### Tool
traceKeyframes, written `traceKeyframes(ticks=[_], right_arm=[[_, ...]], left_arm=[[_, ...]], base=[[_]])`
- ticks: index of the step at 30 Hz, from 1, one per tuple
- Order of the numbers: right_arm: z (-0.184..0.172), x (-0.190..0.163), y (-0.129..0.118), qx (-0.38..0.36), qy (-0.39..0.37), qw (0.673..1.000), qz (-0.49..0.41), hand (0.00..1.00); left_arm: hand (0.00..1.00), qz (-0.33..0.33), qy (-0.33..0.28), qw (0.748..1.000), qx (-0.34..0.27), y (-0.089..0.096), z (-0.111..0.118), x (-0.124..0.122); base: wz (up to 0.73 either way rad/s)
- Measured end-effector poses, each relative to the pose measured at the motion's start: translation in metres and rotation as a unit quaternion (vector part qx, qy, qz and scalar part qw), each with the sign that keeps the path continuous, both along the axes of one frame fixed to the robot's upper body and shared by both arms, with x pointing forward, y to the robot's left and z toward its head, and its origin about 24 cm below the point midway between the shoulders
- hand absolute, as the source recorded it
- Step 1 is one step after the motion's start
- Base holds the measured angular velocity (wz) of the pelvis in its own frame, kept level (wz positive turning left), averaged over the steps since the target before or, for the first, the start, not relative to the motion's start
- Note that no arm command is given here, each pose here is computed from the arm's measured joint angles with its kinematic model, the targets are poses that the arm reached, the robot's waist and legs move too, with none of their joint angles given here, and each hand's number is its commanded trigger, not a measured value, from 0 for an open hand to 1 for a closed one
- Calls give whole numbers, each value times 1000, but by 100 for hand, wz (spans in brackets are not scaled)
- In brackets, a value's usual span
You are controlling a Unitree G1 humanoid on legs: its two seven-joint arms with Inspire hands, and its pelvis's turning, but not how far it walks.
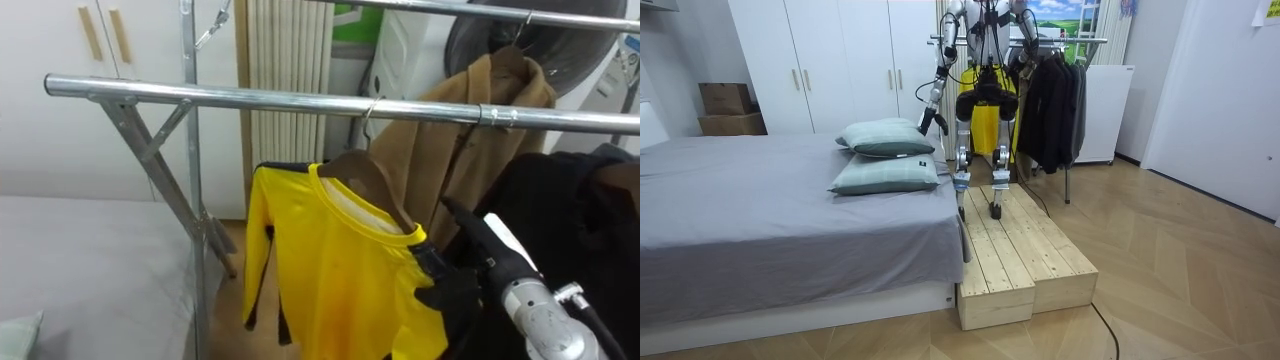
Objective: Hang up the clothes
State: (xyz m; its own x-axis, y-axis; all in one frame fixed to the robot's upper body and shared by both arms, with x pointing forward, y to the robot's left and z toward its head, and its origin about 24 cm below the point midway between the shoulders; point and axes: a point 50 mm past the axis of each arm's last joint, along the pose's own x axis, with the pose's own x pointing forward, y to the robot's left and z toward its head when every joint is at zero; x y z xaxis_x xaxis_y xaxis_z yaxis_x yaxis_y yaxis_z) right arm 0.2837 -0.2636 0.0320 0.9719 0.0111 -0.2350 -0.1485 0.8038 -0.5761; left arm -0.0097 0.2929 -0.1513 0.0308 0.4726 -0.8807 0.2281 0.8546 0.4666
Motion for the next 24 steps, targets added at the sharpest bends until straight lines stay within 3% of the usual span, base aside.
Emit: traceKeyframes(ticks=[16, 24], right_arm=[[49, -7, -7, 4, -145, 988, -47, 0], [54, -9, -10, 3, -158, 986, -53, 0]], left_arm=[[0, 5, 5, 1000, -7, -6, -2, -5], [0, 10, 4, 1000, -7, -5, -2, -6]], base=[[-6], [-2]])
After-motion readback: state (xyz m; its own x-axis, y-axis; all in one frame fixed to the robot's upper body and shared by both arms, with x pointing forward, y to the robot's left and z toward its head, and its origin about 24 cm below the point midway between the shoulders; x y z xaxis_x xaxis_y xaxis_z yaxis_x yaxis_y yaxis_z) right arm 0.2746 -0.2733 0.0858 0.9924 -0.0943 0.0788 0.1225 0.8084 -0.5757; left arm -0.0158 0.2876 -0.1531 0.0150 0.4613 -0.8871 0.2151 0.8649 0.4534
